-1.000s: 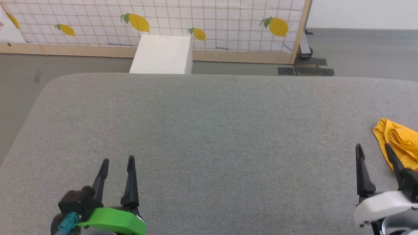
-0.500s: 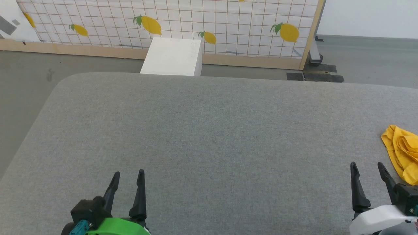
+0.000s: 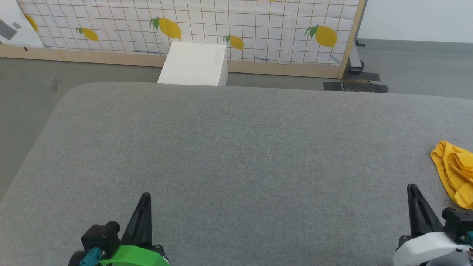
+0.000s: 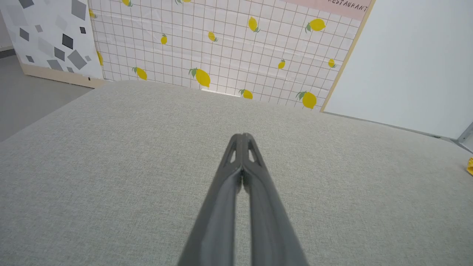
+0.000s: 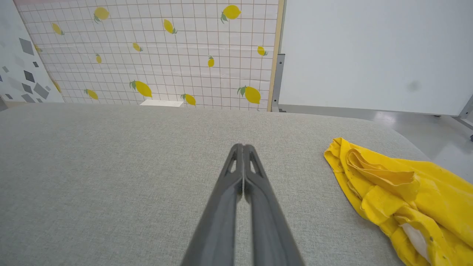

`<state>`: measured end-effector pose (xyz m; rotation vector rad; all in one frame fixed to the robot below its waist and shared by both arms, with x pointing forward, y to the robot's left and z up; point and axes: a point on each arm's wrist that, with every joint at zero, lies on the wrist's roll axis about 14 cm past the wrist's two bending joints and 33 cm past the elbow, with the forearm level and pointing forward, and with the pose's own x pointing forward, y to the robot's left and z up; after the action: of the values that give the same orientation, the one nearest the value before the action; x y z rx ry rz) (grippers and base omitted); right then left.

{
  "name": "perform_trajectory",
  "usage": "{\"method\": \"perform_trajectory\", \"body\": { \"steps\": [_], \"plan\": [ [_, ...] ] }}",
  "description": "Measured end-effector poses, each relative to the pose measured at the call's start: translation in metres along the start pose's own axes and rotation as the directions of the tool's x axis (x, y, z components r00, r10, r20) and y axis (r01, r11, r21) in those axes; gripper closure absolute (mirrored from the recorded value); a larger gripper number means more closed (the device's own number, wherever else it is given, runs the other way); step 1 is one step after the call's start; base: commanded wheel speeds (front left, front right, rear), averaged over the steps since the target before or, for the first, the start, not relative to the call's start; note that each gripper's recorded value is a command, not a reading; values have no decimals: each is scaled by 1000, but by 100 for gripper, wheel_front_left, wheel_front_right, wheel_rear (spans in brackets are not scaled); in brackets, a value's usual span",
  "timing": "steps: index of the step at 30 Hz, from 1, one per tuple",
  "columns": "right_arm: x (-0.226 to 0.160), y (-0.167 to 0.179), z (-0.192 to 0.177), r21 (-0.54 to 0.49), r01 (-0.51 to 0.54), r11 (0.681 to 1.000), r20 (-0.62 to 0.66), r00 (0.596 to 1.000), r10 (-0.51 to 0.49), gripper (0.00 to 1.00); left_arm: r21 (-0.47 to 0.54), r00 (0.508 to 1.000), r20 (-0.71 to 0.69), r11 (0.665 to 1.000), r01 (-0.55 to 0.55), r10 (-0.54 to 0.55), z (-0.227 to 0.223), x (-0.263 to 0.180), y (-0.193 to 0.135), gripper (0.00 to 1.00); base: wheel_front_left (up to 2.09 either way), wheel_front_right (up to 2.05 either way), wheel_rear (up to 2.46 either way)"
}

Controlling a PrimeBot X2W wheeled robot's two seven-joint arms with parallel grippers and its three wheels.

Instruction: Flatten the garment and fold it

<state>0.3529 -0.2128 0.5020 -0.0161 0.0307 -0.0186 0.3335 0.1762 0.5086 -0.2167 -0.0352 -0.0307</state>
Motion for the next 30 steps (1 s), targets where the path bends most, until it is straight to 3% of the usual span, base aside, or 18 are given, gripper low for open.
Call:
{"method": "perform_trajectory", "body": {
  "steps": [30],
  "plan": [
    [4,14,3,0,-41,999,-3,999,41,100,73,1000,-6,997,2,-2,3,9,-1,100,0,0,0]
  ]
}}
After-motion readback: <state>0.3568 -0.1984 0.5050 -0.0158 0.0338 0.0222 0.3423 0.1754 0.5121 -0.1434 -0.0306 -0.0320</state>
